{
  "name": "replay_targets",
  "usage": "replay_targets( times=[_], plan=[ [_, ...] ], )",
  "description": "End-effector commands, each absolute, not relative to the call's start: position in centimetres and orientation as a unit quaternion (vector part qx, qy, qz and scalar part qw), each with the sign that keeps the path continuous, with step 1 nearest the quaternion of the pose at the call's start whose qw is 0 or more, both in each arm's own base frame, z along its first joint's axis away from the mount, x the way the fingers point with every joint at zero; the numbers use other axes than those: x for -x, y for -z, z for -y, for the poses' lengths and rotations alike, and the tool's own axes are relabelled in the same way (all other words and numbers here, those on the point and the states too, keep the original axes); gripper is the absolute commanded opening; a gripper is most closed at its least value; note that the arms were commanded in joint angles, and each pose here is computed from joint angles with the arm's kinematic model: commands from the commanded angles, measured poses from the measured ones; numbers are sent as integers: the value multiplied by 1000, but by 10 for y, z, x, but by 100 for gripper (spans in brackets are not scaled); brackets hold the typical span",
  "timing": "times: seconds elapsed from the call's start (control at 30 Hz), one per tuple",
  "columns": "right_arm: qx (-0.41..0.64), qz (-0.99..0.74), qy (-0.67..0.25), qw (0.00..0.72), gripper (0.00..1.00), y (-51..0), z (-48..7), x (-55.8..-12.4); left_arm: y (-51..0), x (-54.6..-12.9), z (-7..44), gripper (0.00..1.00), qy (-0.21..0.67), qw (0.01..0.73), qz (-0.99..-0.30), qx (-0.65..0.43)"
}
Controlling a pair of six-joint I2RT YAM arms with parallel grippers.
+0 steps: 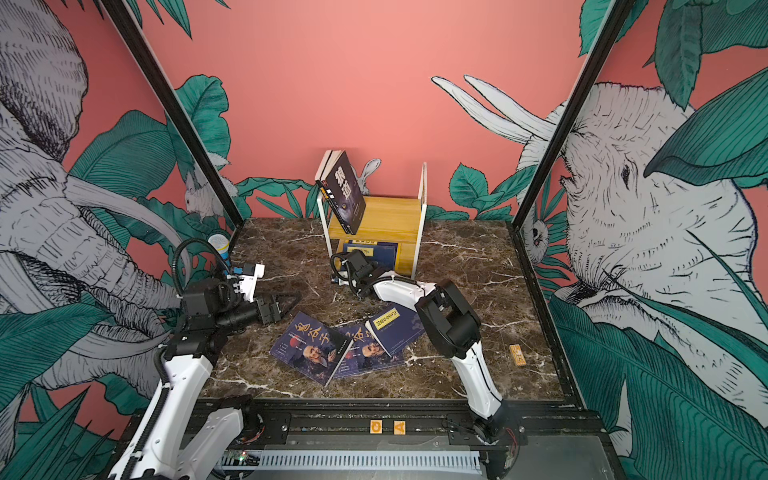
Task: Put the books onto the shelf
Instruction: 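Push the blue book deeper into the lower tier with the right gripper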
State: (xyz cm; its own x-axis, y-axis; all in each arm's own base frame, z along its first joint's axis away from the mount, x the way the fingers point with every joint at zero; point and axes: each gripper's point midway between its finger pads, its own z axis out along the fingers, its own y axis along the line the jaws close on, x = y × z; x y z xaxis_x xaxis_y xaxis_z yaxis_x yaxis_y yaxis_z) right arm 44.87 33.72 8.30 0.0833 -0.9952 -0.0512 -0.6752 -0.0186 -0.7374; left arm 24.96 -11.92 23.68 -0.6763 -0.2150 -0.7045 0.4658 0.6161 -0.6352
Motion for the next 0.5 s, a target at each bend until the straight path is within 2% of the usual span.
replay_targets(
  times=[0.0,0.47],
  plan=[
    [647,-631,257,342,54,-104,-342,-461,-241,-250,118,99,426,401,-806,-85],
    [612,-687,201,338,52,-110,-351,-458,-241,-249,117,99,428,404,-805,-84]
  ],
)
